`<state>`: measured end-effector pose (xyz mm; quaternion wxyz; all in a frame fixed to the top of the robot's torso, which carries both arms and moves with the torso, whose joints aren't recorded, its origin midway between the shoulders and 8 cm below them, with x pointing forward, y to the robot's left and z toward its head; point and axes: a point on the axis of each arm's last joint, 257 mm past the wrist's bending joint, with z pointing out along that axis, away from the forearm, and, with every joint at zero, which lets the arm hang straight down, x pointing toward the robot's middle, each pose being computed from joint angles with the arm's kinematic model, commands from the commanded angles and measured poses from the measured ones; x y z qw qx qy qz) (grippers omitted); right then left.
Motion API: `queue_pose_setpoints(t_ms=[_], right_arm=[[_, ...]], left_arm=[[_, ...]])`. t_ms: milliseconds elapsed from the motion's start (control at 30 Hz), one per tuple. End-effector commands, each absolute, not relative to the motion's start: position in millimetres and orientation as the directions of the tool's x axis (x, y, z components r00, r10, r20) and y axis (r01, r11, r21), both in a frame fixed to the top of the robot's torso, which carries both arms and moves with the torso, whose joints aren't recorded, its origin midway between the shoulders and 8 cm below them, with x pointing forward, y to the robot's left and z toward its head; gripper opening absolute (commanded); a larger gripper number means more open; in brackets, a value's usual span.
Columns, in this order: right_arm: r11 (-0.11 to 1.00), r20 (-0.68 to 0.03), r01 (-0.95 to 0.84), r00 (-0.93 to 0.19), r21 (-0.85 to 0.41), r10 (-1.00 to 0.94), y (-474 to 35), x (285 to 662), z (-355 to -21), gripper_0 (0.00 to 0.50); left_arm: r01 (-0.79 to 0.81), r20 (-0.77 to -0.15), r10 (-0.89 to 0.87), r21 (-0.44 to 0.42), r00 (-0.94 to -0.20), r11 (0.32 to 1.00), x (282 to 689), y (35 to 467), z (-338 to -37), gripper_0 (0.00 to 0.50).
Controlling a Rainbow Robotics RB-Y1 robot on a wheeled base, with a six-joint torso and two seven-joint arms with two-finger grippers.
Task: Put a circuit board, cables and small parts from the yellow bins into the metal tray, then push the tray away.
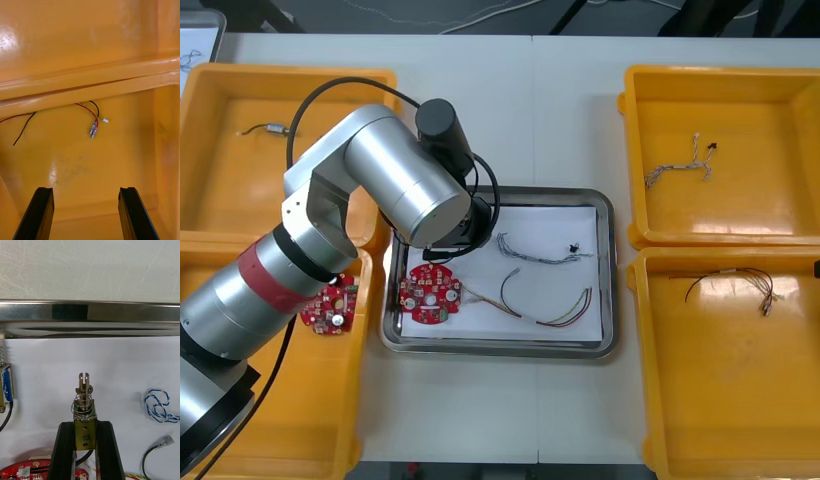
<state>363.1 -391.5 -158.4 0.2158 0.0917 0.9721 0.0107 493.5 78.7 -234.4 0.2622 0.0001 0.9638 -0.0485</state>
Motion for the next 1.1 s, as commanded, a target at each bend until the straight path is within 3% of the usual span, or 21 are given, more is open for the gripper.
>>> queue_pose_setpoints(t_ms=[33,500,533,600,667,900,1100], right_arm=[[0.977,-0.425,0.213,-0.882,0.032,0.206,-404,355,-153,0.5],[0.977,-0.411,0.205,-0.887,0.062,0.212,-394,352,-161,0.5],[0.976,-0.411,0.207,-0.886,0.062,0.214,-394,352,-161,0.5],[0.976,-0.411,0.211,-0.885,0.061,0.217,-395,352,-162,0.5],[0.975,-0.41,0.211,-0.886,0.062,0.218,-395,352,-162,0.5],[0.973,-0.41,0.221,-0.883,0.067,0.228,-395,352,-162,0.5],[0.976,-0.414,0.205,-0.885,0.07,0.215,-390,352,-160,0.5]], left_arm=[[-0.006,-0.557,-0.075,-0.124,-0.827,0.992,507,62,-212,0.0],[-0.018,-0.562,-0.09,-0.133,-0.822,0.991,517,65,-215,0.006],[-0.016,-0.562,-0.088,-0.133,-0.822,0.991,516,64,-215,0.054],[-0.019,-0.564,-0.092,-0.133,-0.821,0.991,516,65,-213,0.388],[-0.021,-0.565,-0.096,-0.138,-0.819,0.99,515,64,-210,0.5],[-0.038,-0.555,-0.134,-0.181,-0.821,0.983,507,64,-187,0.5],[-0.066,-0.541,-0.148,-0.167,-0.828,0.984,494,79,-160,0.5]])
